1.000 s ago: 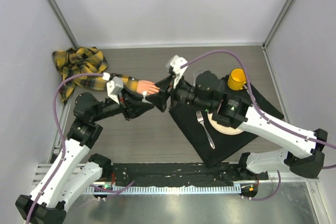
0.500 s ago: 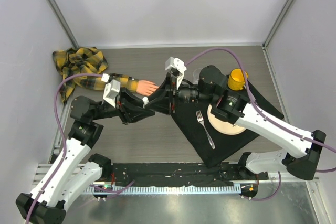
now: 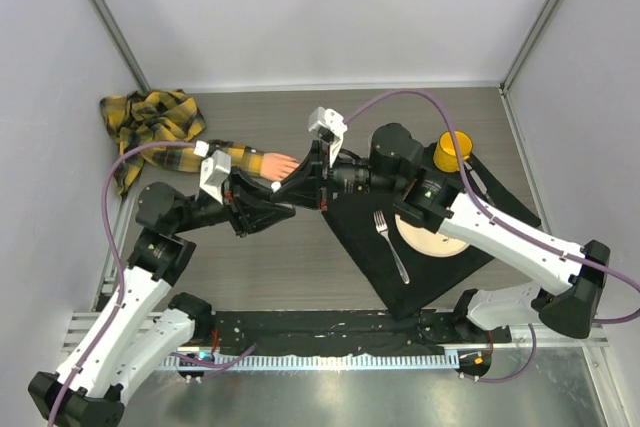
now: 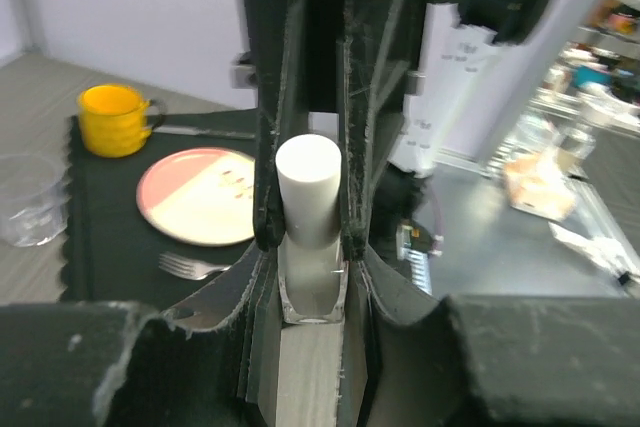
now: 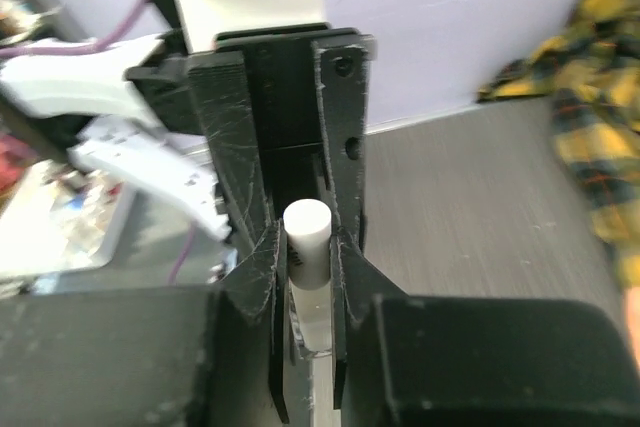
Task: Paint the nails
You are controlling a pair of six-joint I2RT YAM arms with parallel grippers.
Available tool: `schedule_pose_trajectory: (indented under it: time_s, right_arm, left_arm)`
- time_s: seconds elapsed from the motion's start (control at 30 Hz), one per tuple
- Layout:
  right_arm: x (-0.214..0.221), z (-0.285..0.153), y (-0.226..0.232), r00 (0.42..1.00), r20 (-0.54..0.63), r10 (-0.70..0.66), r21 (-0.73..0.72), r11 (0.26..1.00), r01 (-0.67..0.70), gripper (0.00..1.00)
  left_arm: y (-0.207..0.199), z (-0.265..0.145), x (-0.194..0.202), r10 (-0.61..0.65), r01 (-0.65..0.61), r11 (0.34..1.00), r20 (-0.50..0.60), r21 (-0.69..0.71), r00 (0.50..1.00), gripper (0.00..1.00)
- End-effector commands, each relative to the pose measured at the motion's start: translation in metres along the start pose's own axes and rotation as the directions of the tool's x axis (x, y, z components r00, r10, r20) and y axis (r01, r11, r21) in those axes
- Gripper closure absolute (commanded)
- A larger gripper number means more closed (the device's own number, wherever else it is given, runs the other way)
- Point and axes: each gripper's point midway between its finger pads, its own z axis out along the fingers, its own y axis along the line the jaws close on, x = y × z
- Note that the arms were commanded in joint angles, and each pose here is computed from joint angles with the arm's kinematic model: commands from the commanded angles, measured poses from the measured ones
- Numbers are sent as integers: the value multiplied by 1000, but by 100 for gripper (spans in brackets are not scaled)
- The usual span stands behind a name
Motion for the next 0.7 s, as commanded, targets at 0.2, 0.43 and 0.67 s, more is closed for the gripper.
schedule_pose_trajectory:
  time_s: [0.2,0.43,0.67]
  right_arm:
    - [-5,-43,-45,927,-264,-267,916,231,327,100]
    - [-3,0,-18,943,-187,-275,761,567,316,70]
    - [-18,-9,9,977,-58,-204,499,842,206,39]
  left_arm:
    - [59,-13,-14,129,-122,930,-3,-348,992,100]
    - [56,-11,-13,125,-119,938,-4,-326,992,100]
    - [32,-2,-6,94,-96,981,-16,-166,995,100]
